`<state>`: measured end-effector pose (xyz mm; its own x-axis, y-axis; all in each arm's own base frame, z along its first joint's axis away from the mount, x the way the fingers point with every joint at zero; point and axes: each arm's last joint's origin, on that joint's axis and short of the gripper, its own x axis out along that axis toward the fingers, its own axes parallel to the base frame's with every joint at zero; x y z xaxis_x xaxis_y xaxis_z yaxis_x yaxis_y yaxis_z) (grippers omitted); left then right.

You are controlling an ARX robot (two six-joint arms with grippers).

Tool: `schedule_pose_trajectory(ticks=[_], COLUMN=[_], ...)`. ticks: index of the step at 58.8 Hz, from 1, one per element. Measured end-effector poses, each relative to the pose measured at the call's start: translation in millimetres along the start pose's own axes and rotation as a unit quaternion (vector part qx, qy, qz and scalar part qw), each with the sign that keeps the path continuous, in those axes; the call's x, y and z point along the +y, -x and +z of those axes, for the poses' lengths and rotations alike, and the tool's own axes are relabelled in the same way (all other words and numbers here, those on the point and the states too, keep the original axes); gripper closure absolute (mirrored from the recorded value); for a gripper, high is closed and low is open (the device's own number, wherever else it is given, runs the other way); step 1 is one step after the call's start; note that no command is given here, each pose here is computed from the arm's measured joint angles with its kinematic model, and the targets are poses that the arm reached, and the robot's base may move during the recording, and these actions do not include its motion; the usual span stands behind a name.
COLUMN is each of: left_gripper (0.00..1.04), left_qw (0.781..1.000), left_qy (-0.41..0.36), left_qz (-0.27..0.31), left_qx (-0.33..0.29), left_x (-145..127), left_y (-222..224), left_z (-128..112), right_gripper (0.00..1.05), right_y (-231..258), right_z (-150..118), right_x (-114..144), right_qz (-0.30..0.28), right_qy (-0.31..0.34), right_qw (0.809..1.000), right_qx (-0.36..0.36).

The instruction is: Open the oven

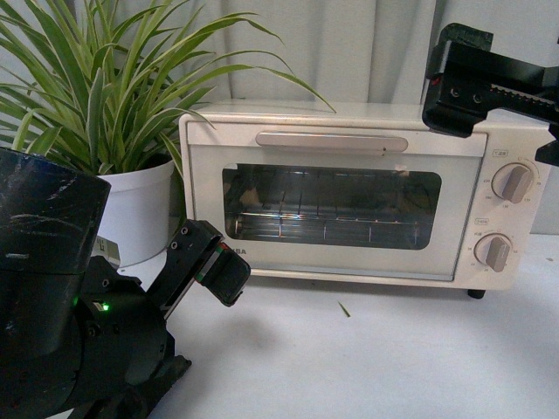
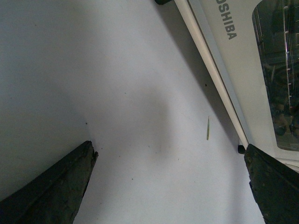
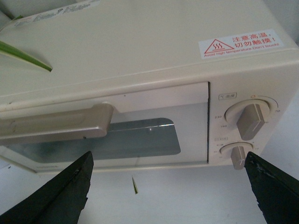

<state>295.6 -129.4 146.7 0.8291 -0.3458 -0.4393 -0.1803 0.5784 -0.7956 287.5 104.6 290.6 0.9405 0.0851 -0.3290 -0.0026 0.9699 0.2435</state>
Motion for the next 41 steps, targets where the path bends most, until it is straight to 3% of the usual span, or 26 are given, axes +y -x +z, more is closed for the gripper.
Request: schedule_pose_trajectory(ticks=[41], left_gripper=[0.07], left_qw=[1.0], left_qy=[0.0], left_qz=[-0.004], left_qx=[0.007], left_x=[-1.1], left_y=[1.9], left_z=[0.2], right_gripper=[0.09], right_y=[-41.8], right_z=[7.0], right_x=[25.3], right_qz=[-0.04], right_qy=[0.009], right_qw=[0.999], right_qx=[0.014])
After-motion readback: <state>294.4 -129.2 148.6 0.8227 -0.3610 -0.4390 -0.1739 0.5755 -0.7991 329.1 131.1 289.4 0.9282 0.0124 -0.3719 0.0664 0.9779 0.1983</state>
